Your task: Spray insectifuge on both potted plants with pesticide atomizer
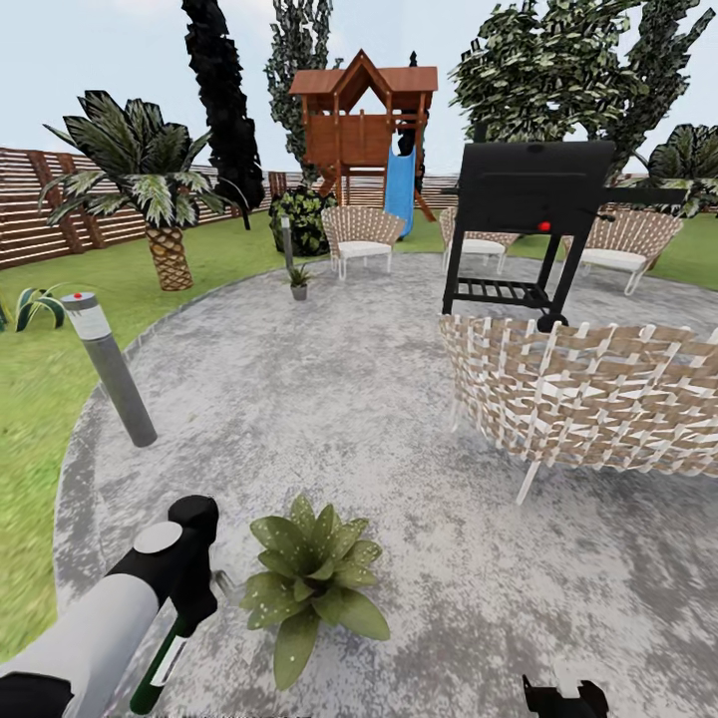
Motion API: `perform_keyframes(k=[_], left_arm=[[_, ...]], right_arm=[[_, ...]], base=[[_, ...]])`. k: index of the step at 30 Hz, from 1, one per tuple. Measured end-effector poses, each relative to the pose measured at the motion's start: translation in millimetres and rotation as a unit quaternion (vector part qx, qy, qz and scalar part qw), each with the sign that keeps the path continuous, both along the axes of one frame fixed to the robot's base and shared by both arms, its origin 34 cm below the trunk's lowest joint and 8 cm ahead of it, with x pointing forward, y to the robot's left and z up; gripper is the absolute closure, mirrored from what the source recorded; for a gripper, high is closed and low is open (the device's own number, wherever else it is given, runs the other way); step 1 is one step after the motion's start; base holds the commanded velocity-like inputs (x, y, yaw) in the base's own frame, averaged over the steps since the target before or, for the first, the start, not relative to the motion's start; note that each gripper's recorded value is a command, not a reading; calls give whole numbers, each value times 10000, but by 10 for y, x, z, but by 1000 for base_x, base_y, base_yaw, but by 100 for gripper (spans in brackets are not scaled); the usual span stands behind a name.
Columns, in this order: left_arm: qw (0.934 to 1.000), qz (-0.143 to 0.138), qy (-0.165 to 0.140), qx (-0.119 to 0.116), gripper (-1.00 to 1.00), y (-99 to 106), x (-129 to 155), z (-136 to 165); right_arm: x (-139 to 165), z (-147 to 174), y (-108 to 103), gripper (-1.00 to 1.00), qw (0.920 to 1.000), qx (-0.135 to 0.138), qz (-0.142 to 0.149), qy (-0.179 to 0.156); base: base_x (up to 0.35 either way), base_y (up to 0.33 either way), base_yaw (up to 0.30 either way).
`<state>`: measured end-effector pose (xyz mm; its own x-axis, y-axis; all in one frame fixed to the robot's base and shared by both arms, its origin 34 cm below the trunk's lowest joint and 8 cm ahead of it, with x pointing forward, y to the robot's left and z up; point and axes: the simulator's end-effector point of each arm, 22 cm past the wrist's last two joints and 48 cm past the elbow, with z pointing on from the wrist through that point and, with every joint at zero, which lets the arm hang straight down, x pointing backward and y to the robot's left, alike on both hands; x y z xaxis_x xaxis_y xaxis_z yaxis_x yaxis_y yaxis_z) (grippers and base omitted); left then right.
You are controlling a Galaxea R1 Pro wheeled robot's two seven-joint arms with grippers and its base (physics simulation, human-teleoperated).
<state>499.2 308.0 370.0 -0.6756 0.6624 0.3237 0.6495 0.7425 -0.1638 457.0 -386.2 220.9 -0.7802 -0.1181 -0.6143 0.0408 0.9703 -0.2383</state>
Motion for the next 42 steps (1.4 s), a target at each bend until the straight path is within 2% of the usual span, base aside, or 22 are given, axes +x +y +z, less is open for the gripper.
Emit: perform_keyframes(k=[6,11,22,33,42], left_arm=[[10000,-2,20,-2,100,-20,-17,-12],[10000,-11,14,3,100,-29,-15,-12],[10000,20,-49,20,100,-17,24,10],[10000,42,-47,21,100,-5,21,9],[9999,86,11,53,100,53,-6,-22]], right_arm=[[-1,-1,2,-100,10000,2,1,1],[-1,-1,3,-100,10000,2,1,2],[1,-15,83,-100,10000,59,11,1],[0,-16,81,-100,10000,57,1,2],[-22,-42,85,-100,10000,62,11,38]], base=[[0,-14,269],[0,-223,277],[0,-271,22],[0,-272,215],[0,-241,21]])
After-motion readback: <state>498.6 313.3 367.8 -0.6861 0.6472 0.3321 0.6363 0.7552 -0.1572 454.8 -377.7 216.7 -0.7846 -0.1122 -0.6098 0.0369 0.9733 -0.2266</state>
